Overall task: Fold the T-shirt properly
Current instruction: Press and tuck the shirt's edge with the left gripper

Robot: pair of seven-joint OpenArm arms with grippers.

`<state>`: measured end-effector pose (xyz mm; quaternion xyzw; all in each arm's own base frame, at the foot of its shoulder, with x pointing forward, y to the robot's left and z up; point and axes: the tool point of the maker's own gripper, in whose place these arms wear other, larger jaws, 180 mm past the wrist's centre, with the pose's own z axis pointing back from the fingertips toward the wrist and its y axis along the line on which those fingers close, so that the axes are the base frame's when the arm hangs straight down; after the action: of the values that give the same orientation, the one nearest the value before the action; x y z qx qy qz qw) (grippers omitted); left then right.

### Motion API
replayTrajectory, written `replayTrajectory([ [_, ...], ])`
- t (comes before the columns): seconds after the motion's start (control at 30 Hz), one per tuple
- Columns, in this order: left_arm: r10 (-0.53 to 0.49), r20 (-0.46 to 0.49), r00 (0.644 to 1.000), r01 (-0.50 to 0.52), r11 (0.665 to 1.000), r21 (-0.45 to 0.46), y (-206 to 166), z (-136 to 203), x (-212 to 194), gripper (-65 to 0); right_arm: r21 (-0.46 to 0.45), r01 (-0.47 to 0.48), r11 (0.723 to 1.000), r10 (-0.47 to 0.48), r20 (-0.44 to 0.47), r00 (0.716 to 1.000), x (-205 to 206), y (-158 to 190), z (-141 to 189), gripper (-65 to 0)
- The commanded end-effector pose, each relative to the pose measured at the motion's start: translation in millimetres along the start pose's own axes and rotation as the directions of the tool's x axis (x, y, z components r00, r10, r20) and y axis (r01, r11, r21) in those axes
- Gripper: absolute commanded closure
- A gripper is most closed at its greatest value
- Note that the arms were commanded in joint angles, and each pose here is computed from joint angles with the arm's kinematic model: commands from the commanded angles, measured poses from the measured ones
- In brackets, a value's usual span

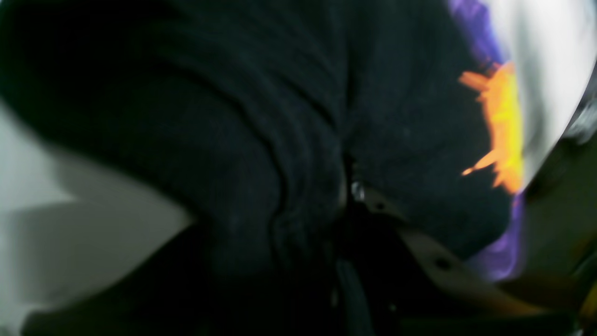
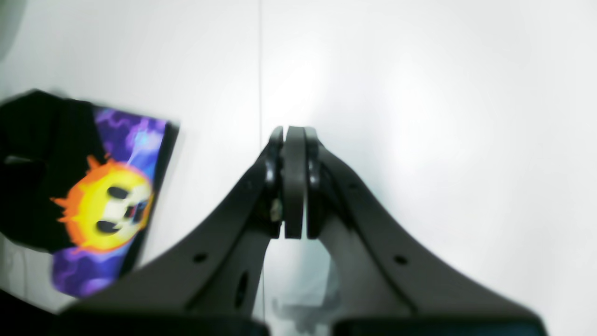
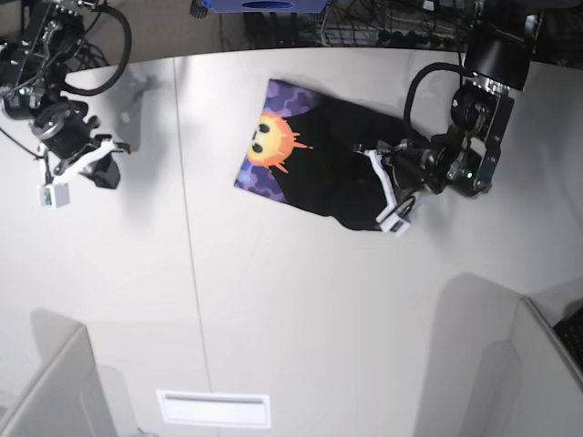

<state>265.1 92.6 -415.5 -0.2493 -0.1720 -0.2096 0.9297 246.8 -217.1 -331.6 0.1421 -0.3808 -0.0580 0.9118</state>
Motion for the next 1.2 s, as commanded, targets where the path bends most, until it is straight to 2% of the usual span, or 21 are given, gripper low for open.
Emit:
replayTrajectory([
  [0.0,-0.122,-0.015,0.992,0.123,0.992,0.039,-2.2,4.9,13.1,0.0,-0.007,-0.012,1.0,0.012,0.037,0.999,9.4,-4.5,5.6,0.0],
  [0.1,-0.385,-0.131,0.914,0.398,0.912,0.095,-13.8,-1.7,12.4,0.0,-0.026,0.009,1.0,-0.008,0.017,1.0,0.4,-13.6,7.0,0.0],
  [0.17,-0.523,-0.189,0.831,0.548,0.828,0.117,-22.8,-7.1,12.5,0.0,-0.029,0.015,0.999,-0.015,0.002,1.0,-5.9,-15.1,7.0,0.0],
  [0.23,-0.618,-0.236,0.75,0.656,0.741,0.141,-27.1,-11.2,12.7,0.0,-0.032,0.02,0.999,-0.02,-0.013,1.0,-12.2,-16.6,7.8,0.0],
  [0.33,-0.709,-0.273,0.651,0.757,0.632,0.163,-35.2,-19.7,15.5,0.0,-0.036,0.022,0.999,-0.023,-0.027,0.999,-17.6,-17.6,9.0,0.0],
  [0.4,-0.762,-0.255,0.595,0.804,0.567,0.18,-45.0,-26.7,22.9,0.0,-0.036,0.022,0.999,-0.023,-0.028,0.999,-18.2,-17.7,9.2,0.0],
  [0.5,-0.84,-0.224,0.494,0.869,0.469,0.159,-57.4,-34.1,24.7,0.0,-0.038,0.04,0.998,-0.042,-0.035,0.999,-24.6,-17.3,9.8,0.0],
  [0.57,-0.879,-0.189,0.438,0.898,0.418,0.139,-69.2,-39.4,25.9,0.0,-0.057,0.064,0.996,-0.065,-0.023,0.998,-25.5,-23.5,13.2,0.0],
  [0.7,-0.916,-0.187,0.356,0.934,0.342,0.103,-79.0,-45.0,21.2,0.0,-0.081,0.091,0.993,-0.091,-0.006,0.996,-25.7,-30.7,17.5,0.0],
  [0.77,-0.927,-0.189,0.325,0.945,0.312,0.095,-83.6,-46.9,22.1,0.0,-0.088,0.094,0.992,-0.095,-0.004,0.996,-25.6,-33.4,19.1,0.0],
  [1.17,-0.93,-0.185,0.317,0.948,0.304,0.095,-88.2,-48.8,24.3,0.0,-0.089,0.094,0.992,-0.094,0.001,0.996,-23.5,-34.0,19.1,0.0],
])
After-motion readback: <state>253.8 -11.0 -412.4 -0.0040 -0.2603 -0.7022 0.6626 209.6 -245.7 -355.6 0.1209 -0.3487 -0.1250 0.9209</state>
